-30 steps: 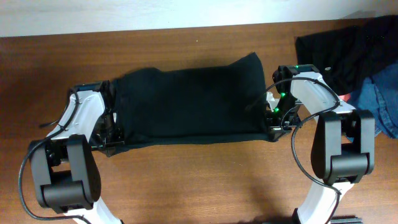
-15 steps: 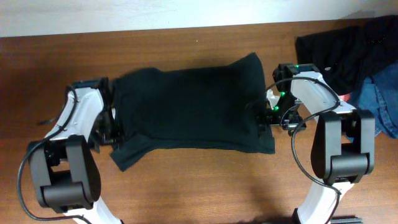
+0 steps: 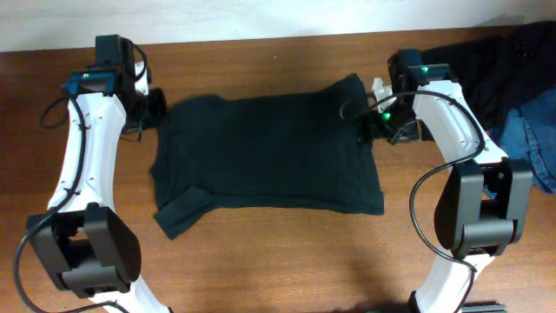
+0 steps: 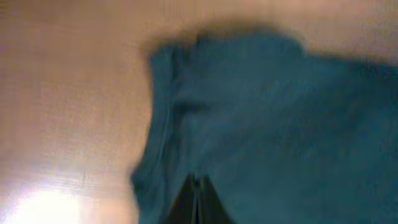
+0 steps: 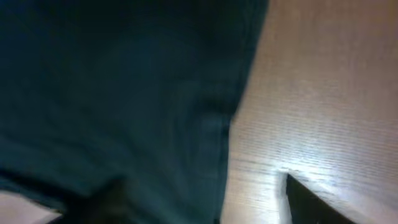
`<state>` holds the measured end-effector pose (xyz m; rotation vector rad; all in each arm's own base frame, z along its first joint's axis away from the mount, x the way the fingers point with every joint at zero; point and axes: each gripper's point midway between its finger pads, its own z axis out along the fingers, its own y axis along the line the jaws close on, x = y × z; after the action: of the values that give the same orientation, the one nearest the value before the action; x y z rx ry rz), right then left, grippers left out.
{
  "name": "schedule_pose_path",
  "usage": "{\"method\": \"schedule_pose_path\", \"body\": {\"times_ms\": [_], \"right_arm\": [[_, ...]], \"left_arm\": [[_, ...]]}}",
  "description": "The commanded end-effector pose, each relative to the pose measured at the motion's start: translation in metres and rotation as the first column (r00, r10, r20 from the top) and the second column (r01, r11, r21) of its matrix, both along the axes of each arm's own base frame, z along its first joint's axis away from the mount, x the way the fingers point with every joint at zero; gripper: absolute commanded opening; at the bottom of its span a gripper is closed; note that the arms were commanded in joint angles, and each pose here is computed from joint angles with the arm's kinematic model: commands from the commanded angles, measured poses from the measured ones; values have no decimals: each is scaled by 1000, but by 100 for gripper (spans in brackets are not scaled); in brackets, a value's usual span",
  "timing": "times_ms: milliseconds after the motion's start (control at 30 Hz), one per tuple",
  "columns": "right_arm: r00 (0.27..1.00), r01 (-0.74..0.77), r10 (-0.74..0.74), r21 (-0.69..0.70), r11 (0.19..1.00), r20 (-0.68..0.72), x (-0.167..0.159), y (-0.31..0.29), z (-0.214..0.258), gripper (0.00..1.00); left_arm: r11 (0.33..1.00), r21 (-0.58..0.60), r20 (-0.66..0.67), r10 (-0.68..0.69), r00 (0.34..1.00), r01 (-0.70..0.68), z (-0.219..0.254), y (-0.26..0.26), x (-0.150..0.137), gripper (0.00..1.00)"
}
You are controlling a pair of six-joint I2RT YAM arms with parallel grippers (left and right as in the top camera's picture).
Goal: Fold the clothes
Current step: 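Release the T-shirt and move both grippers up to its top corners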
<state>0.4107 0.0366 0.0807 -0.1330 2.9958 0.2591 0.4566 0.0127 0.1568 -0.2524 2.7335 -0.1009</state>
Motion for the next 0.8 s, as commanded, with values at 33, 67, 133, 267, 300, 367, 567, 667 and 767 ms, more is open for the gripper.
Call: {"method": "schedule_pose_path", "body": {"times_ms": [33,67,133,267,300,367,567,667,767], "right_arm": [[993,-27,20,58,998,114,27,11,8,4],[989,-32,23,58,998,146,34,12,10,4],[977,-44,31,56,997,210,49,16,15,4],[942,-74,55,43,996,332,76,29,25,4],[933,-82,62,43,996,356,81,33,28,4],[915,-99,75,42,994,396,89,41,32,4],[897,-86,93,-35,996,433,104,47,22,4],[906,-83,93,-43,996,414,109,49,0,4],[919,-63,71,-32,997,387,112,49,-23,4]], "left_arm": [[1000,-19,87,-11,996,12,-11,-1,16,0],[1000,-18,107,-11,994,13,-17,-1,21,1],[1000,-15,151,-12,988,15,-30,-1,30,1],[999,-10,251,-33,968,37,-55,-7,45,1],[999,1,272,-49,961,51,-58,-8,48,1],[998,13,312,-68,948,67,-62,-12,53,1],[995,17,355,-94,930,94,-83,-26,64,1],[994,19,365,-108,925,109,-99,-33,73,0],[993,18,359,-112,927,113,-109,-36,75,1]]}}
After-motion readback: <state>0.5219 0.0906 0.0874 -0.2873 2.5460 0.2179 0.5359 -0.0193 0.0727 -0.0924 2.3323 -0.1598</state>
